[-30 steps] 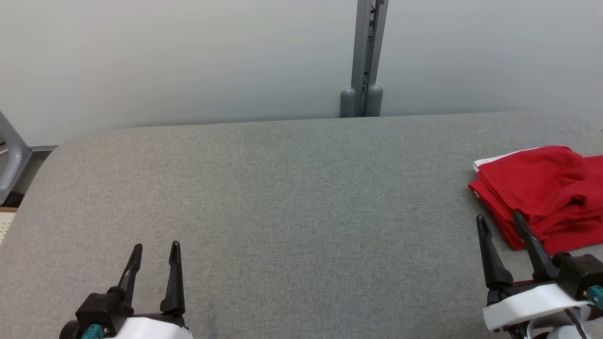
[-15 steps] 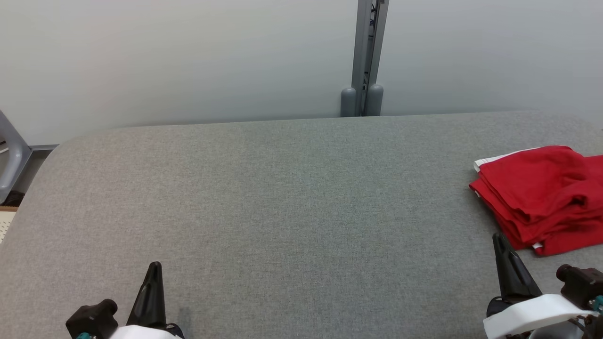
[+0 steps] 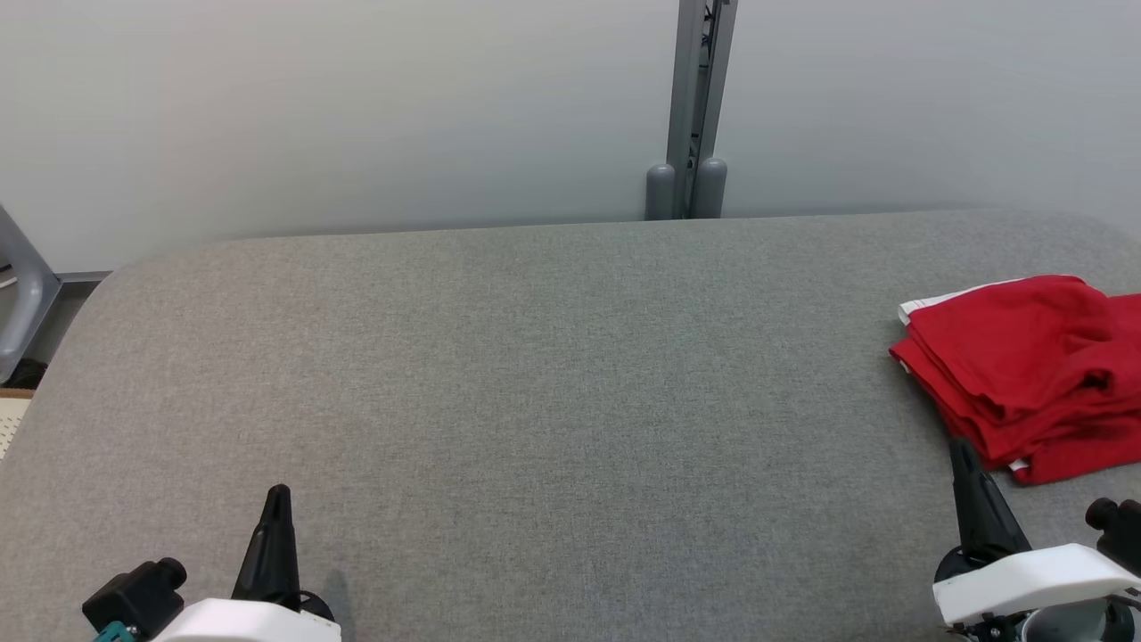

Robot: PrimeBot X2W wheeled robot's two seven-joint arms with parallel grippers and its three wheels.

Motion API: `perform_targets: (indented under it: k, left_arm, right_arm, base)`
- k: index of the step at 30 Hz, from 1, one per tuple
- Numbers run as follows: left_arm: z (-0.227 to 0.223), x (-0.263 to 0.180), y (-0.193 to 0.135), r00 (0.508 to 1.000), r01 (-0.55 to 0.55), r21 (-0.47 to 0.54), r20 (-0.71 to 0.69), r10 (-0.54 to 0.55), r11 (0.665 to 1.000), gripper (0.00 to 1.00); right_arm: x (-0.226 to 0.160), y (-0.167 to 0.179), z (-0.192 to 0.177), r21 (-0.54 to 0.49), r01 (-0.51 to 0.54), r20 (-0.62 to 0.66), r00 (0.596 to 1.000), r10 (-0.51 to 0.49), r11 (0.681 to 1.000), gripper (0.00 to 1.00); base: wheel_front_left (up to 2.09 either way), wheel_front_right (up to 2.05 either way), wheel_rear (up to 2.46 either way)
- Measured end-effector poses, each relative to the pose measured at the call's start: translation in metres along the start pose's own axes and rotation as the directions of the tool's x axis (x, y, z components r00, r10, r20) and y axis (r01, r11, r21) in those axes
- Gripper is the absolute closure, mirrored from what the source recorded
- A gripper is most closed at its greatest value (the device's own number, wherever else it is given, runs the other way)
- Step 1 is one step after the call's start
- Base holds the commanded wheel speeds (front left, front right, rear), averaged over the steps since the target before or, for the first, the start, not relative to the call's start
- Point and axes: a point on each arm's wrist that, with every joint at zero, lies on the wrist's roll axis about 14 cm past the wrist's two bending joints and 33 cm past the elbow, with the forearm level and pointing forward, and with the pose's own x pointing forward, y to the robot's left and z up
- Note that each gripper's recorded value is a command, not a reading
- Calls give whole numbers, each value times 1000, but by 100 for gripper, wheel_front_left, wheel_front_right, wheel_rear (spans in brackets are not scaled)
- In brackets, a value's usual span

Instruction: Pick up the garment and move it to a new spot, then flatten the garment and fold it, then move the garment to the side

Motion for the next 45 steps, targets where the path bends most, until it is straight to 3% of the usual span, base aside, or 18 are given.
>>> perform_targets:
  k: [22,45]
  left_arm:
    - [9,10,0,1000,-6,-296,-12,2,955,100]
    - [19,18,-6,1000,22,-529,-6,-30,848,100]
  right_arm:
    - [6,-6,5,289,42,-5,999,-42,956,100]
    - [11,-7,9,524,46,-11,999,-48,850,100]
  base:
    - [0,0,0]
    - [0,0,0]
